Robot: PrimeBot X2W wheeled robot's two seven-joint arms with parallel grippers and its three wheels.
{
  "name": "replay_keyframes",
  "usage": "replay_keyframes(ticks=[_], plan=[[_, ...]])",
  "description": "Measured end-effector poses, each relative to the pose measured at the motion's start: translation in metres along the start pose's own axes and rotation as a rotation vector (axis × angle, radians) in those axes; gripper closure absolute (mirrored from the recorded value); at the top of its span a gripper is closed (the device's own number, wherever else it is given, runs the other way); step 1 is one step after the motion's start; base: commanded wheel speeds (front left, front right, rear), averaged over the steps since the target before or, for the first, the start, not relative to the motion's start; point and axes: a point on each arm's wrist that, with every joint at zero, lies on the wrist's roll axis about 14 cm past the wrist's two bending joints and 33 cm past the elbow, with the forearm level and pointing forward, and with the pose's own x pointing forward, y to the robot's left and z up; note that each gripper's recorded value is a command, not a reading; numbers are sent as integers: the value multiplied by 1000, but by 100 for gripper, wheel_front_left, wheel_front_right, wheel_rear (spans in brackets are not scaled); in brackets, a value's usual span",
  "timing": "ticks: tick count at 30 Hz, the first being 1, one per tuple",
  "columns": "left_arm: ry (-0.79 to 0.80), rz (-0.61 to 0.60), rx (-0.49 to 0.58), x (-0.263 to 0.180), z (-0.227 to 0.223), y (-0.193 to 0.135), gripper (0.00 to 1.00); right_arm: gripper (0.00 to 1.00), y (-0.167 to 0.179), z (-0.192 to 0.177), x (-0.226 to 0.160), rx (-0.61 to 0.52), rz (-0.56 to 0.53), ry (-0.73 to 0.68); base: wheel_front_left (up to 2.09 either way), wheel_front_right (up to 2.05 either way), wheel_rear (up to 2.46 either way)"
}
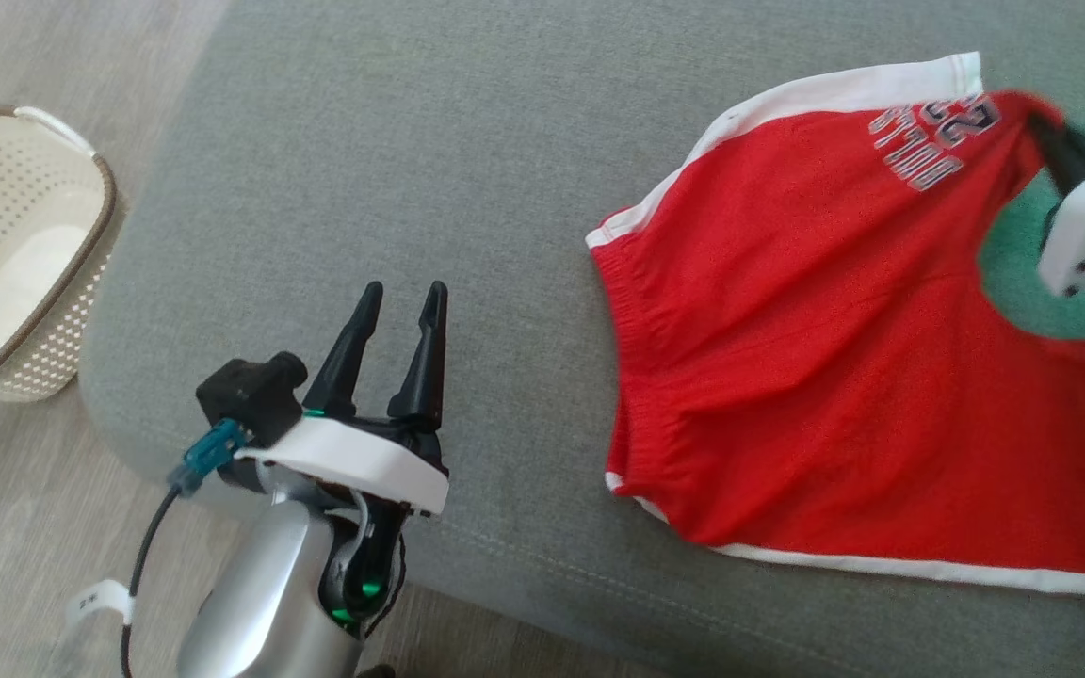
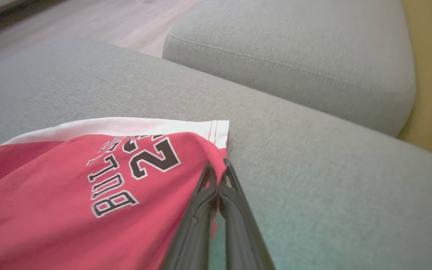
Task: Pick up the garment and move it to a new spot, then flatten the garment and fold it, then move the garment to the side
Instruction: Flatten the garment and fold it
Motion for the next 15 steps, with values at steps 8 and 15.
replay_keyframes(ticks=[8, 15], plan=[[1, 16, -3, -4, 0, 4, 0, 50, -21, 22, 9, -278, -52, 41, 0, 0, 0], [10, 12, -14, -4, -3, 2, 0, 0, -55, -1, 2, -349, -151, 159, 0, 0, 0]])
